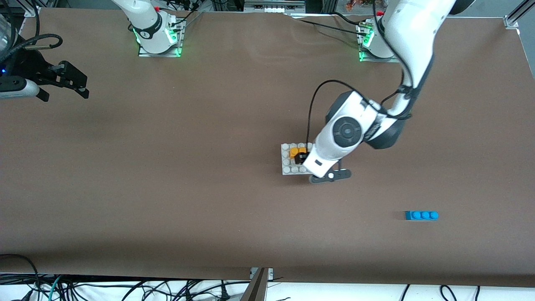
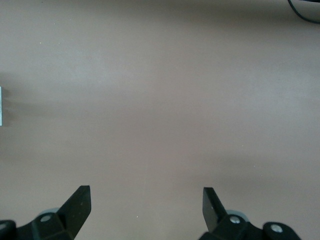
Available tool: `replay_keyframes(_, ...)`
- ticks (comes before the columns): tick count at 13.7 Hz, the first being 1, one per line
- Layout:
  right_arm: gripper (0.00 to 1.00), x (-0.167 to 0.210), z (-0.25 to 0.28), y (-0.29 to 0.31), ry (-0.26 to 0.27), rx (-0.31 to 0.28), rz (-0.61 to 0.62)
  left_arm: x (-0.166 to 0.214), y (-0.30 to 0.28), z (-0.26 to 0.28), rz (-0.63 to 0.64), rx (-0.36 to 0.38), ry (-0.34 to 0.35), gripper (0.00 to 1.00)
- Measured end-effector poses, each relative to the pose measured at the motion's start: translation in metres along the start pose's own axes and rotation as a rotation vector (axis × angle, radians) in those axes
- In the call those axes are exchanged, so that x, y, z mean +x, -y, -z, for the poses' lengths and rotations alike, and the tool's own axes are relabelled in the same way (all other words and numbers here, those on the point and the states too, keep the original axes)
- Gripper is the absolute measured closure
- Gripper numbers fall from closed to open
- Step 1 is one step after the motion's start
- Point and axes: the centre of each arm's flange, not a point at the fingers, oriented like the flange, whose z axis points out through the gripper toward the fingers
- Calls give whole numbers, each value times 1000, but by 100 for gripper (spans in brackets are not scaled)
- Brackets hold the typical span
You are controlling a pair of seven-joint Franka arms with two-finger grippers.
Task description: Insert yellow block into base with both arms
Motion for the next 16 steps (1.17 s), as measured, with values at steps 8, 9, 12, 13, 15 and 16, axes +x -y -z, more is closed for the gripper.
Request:
replay_keyframes(8,1,2,2,0,-17,0,0,39,200,181,103,12,-42,0)
replay_keyframes(9,1,3,3,0,-25,0,0,46,228,188,91,8,-39,0)
replay_keyframes(12,1,4,4,0,-43,0,-1,53,287,204,89,-20,-22,0)
replay_keyframes(13,1,5,5,-1,-47,-1,-1,49,296,208,92,-13,-4,0)
replay_keyframes(15,1,5,5,-3,-49,-8,-4,41,312,219,59,-1,13,0)
replay_keyframes(16,1,5,5,-3,-49,-8,-4,36,321,222,33,7,14,0)
